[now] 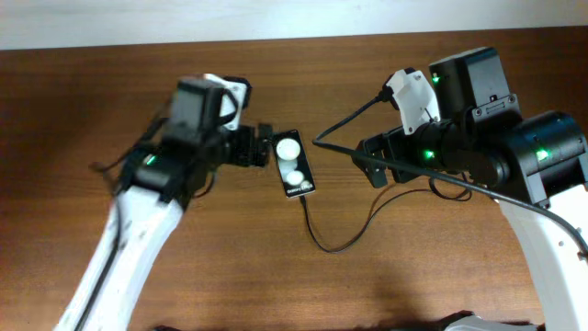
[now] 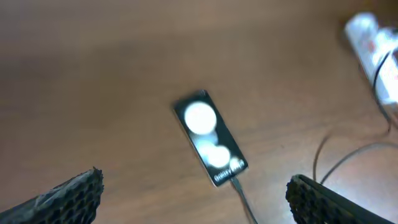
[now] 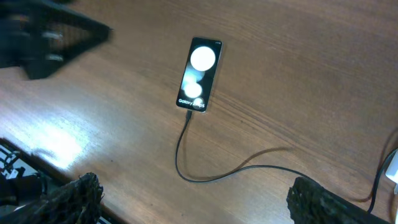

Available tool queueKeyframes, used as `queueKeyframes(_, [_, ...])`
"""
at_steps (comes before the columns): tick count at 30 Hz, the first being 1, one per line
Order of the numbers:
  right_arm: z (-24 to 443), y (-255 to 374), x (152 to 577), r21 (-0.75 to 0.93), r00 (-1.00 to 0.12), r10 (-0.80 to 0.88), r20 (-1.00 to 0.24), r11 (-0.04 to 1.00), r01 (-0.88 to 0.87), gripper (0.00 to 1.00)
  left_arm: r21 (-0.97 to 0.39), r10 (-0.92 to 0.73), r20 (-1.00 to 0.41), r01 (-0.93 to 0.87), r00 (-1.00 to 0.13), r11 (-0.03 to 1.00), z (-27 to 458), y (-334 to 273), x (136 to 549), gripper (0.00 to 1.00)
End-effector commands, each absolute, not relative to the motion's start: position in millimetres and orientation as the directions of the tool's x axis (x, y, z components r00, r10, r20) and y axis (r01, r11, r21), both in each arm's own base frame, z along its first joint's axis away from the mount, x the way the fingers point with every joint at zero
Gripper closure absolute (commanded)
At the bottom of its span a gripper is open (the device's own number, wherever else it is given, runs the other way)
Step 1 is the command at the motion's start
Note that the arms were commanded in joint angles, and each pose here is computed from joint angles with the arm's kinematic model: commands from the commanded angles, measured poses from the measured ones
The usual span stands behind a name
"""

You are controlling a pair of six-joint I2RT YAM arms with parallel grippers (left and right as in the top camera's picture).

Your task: Plug charger to phone and switch on socket

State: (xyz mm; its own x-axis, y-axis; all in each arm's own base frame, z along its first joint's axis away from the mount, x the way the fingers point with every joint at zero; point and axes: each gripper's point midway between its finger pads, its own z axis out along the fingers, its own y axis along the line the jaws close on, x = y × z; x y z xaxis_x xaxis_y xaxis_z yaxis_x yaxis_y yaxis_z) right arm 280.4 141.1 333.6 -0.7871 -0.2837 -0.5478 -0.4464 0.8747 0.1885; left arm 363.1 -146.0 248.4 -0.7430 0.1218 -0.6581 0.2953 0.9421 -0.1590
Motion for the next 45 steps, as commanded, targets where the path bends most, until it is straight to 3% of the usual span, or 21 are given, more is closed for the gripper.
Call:
queueKeyframes(1, [333,141,279,0.183,-0.784,-0.291,-0.549,0.873,-0.452,0.01,-0.043,0.058,-0.804,0.156,-0.591,0.987,296,-90,333,0.01])
queueKeyframes(14, [333,141,279,0.183,-0.784,-0.291,-0.549,0.873,-0.452,0.01,-0.154,-0.169,-0.941,-0.074,-0.294,0.985,225,14,235,0.01])
queueKeyframes(23, [333,141,279,0.183,-0.784,-0.291,-0.549,0.873,-0.452,0.01,-0.187,-0.182,-0.977,0.039,-0.109,0.982,205,10,236,0.01])
queueKeyframes(29, [333,141,279,0.183,-0.784,-0.291,-0.549,0.873,-0.452,0.01,-0.203,-0.21,-0.974,0.086,0.083,0.975,209,11,245,0.01])
queueKeyframes(36, [333,141,279,0.183,-0.784,-0.291,-0.549,0.873,-0.452,0.01,-0.243,-0.249,-0.965,0.085,0.081,0.966,201,9,242,0.01])
queueKeyframes(42, [333,141,279,0.183,-0.784,-0.291,-0.549,0.873,-0.452,0.01,-0.287,-0.285,-0.957,0.028,-0.059,0.958,164,6,245,0.01])
queueKeyframes(45, [333,141,279,0.183,-0.784,-0.291,-0.549,0.873,-0.452,0.01,-0.284,-0.282,-0.957,0.023,-0.07,0.959,161,5,245,0.01])
